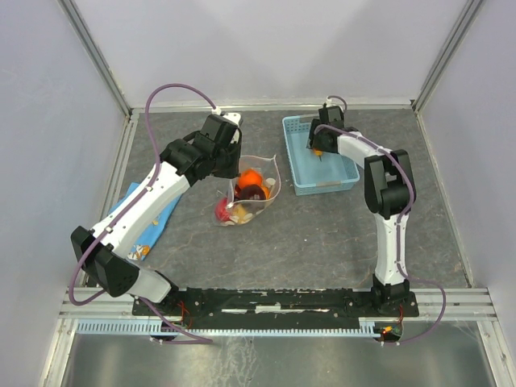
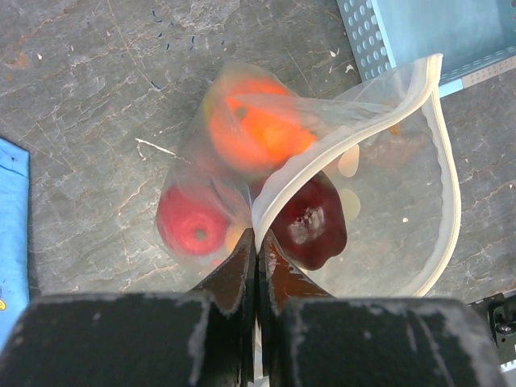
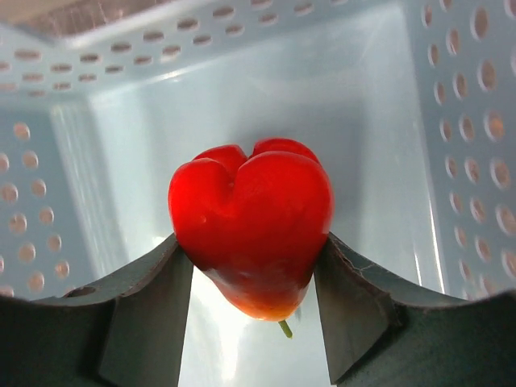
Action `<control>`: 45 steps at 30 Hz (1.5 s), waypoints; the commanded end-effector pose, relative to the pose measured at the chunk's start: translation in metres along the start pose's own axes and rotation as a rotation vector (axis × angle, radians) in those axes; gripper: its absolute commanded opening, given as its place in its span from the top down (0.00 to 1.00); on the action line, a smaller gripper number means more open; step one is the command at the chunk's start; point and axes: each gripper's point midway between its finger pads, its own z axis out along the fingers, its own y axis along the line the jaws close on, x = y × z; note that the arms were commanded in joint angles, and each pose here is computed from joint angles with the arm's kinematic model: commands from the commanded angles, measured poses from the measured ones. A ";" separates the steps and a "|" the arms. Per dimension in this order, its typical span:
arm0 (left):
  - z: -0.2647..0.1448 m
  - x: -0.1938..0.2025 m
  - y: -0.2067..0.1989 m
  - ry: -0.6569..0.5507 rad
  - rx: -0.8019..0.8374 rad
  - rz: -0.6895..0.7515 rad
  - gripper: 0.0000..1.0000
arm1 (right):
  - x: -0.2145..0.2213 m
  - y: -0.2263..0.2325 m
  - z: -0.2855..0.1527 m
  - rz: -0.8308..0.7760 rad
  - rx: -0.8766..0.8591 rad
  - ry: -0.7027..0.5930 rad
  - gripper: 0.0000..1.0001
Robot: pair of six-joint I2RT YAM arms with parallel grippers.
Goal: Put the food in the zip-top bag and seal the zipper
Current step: Pick up the fake fruit from the bin.
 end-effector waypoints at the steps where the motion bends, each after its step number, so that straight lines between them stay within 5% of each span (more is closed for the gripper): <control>1: -0.010 -0.023 -0.009 -0.081 0.047 -0.002 0.97 | -0.032 0.012 -0.050 -0.020 -0.078 -0.073 0.61; 23: -0.011 -0.014 -0.020 -0.100 0.130 0.009 0.97 | -0.002 0.058 -0.270 -0.069 -0.430 0.060 0.61; 32: -0.008 -0.014 -0.025 -0.109 0.157 0.010 0.97 | 0.020 0.113 -0.357 -0.138 -0.680 0.163 0.60; 45: -0.014 -0.011 -0.025 -0.122 0.167 0.009 0.97 | 0.073 0.181 -0.391 -0.170 -0.865 0.405 0.58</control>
